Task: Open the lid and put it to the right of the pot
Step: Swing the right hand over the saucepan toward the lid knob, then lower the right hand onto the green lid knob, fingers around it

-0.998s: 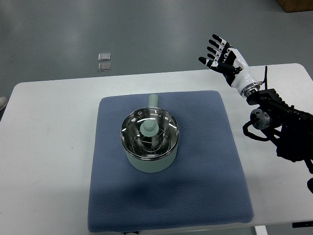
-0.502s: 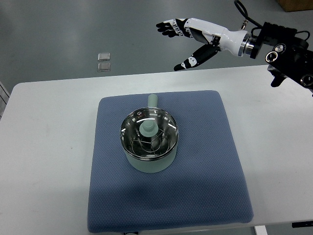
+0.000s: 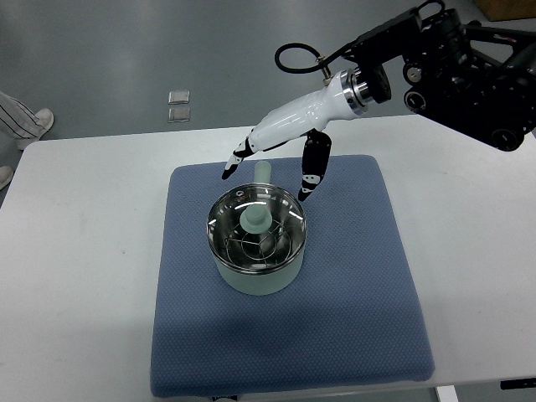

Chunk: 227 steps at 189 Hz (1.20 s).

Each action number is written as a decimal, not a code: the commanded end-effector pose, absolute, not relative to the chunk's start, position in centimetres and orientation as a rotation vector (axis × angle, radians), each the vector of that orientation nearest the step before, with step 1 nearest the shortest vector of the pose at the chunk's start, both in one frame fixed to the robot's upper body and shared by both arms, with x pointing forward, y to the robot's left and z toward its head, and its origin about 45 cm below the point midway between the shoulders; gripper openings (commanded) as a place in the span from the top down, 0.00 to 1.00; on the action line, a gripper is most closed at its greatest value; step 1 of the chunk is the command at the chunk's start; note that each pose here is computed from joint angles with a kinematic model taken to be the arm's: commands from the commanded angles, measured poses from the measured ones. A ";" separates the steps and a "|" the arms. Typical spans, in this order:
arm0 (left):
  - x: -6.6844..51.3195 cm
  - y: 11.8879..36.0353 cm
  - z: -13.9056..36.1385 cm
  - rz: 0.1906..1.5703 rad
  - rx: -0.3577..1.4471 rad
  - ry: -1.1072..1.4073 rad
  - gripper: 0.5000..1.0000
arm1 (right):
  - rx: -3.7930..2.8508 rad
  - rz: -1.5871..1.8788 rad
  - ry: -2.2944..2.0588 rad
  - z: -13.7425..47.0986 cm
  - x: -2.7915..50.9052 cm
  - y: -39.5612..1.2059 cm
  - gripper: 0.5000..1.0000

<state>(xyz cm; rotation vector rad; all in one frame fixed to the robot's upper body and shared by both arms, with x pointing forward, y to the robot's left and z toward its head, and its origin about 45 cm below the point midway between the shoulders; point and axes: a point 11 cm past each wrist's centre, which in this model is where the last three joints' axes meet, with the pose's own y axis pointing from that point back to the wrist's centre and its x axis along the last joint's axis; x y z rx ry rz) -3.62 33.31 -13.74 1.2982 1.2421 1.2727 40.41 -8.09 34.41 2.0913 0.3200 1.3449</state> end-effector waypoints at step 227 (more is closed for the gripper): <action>-3.6 33.3 -13.7 1.274 1.297 1.242 0.00 | 1.910 1.520 0.456 30.2 39.6 -5.4 0.33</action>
